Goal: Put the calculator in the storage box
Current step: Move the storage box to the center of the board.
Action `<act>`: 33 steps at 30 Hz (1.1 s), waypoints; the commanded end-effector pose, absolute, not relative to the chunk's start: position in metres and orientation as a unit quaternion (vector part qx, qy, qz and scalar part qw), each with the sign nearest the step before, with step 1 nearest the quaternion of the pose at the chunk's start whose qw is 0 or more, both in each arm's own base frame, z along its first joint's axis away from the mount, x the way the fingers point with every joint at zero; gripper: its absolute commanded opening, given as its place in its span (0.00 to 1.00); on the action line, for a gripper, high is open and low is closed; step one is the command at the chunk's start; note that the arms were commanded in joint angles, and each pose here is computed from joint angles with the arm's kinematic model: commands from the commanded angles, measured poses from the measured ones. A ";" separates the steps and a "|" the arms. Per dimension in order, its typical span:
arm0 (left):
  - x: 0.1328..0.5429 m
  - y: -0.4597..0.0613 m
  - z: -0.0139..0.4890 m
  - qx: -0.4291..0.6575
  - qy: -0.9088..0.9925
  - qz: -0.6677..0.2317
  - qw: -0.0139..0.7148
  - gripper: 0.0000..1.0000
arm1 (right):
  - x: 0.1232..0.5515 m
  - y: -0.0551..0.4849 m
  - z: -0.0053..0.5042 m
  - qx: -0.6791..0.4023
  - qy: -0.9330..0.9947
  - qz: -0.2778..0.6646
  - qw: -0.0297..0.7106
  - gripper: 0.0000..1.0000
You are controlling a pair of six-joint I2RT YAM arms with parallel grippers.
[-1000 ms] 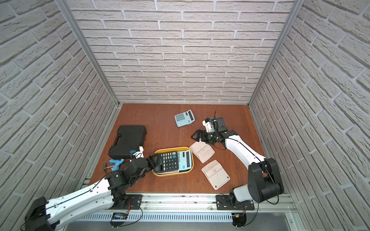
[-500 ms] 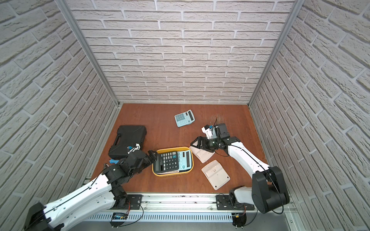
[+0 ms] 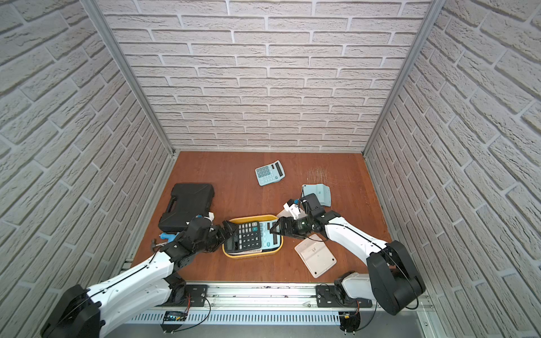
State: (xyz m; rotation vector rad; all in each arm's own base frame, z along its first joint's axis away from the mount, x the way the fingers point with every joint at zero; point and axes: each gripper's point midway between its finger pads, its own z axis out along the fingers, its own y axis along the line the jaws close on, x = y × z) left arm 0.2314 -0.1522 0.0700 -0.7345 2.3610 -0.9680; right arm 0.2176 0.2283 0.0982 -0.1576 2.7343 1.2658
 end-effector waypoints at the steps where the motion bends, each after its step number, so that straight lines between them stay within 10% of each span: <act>1: 0.242 -0.162 0.093 -0.256 0.836 -0.410 0.261 0.98 | 0.224 0.245 0.099 -0.060 0.899 0.427 0.074 1.00; 33: 0.342 -0.101 0.115 -0.302 0.811 -0.419 0.274 0.98 | 0.323 0.254 0.106 -0.020 0.920 0.372 0.126 1.00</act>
